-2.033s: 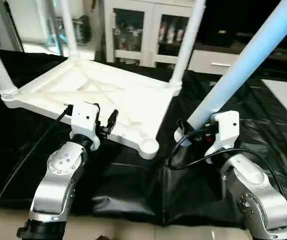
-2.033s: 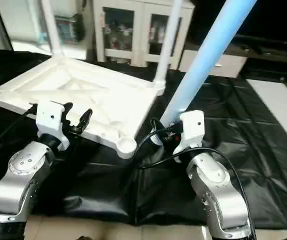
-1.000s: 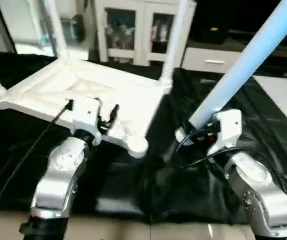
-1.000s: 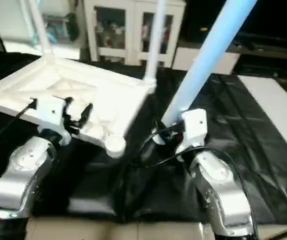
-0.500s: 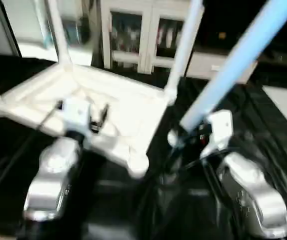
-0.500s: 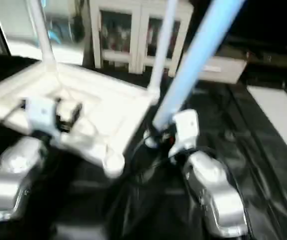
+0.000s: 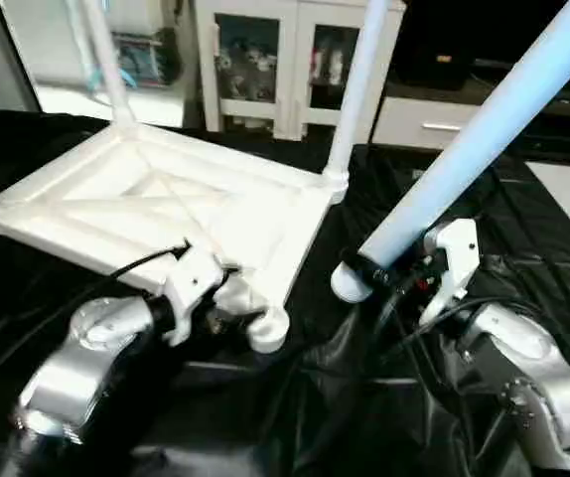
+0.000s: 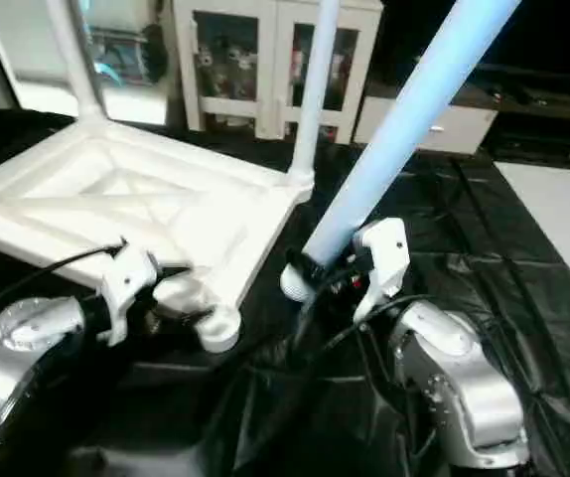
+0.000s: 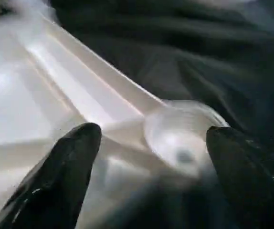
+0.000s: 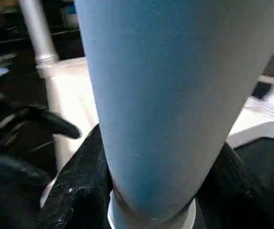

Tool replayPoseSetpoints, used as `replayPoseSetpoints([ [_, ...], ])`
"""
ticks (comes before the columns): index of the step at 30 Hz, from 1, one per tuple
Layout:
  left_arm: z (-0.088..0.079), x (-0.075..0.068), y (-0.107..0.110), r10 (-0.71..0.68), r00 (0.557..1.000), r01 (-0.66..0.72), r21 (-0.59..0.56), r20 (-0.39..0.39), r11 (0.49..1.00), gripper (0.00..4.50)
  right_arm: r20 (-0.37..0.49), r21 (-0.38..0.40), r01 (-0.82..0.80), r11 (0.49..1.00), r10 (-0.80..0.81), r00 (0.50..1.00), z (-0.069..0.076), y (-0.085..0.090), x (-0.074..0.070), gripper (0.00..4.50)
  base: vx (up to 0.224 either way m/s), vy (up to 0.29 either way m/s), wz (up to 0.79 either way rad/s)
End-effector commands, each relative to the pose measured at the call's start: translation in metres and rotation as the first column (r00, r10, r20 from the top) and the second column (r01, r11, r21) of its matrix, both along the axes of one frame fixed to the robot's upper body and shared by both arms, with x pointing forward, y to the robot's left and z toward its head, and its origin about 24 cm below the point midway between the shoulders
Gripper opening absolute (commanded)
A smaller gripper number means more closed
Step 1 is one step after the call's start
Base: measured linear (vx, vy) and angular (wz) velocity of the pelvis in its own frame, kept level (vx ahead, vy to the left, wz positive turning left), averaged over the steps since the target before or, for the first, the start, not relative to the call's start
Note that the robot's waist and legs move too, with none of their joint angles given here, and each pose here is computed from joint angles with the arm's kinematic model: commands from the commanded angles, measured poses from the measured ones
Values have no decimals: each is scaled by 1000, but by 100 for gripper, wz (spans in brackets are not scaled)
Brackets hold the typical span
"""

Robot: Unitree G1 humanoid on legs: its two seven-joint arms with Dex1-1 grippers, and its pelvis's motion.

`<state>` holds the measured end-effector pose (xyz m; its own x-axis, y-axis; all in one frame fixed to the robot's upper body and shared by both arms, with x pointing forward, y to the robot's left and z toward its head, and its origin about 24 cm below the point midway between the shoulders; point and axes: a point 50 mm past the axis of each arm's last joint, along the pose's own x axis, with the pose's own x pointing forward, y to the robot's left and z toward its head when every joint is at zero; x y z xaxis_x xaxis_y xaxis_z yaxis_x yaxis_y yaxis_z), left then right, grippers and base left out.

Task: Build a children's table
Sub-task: Pick table leg

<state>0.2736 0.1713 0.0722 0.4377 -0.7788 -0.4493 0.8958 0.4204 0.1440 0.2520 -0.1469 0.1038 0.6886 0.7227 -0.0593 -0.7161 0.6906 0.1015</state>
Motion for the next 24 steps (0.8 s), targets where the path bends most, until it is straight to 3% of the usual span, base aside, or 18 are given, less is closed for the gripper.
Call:
replayPoseSetpoints([
  [1,6,9,5,-118,993,119,90,-17,989,439,27,-19,-90,996,90,996,9,0,-1,189,-60,-7,1],
  [4,13,22,20,-168,984,176,211,-59,961,442,15,-56,-168,984,169,986,9,-3,-4,189,0,0,0],
  [7,18,38,26,-174,984,175,280,-28,944,442,8,-71,-218,973,219,976,9,-3,-7,189,0,0,0],
  [15,18,48,25,-264,959,283,331,-103,900,442,-4,-77,-278,957,279,960,8,0,-10,189,0,0,0],
  [16,17,49,24,-281,952,307,340,-123,889,415,-4,-80,-287,955,288,958,8,0,-10,189,0,0,0],
  [24,12,60,17,-348,918,396,395,-192,829,355,-7,-98,-322,942,322,947,7,0,-10,189,0,0,0],
])
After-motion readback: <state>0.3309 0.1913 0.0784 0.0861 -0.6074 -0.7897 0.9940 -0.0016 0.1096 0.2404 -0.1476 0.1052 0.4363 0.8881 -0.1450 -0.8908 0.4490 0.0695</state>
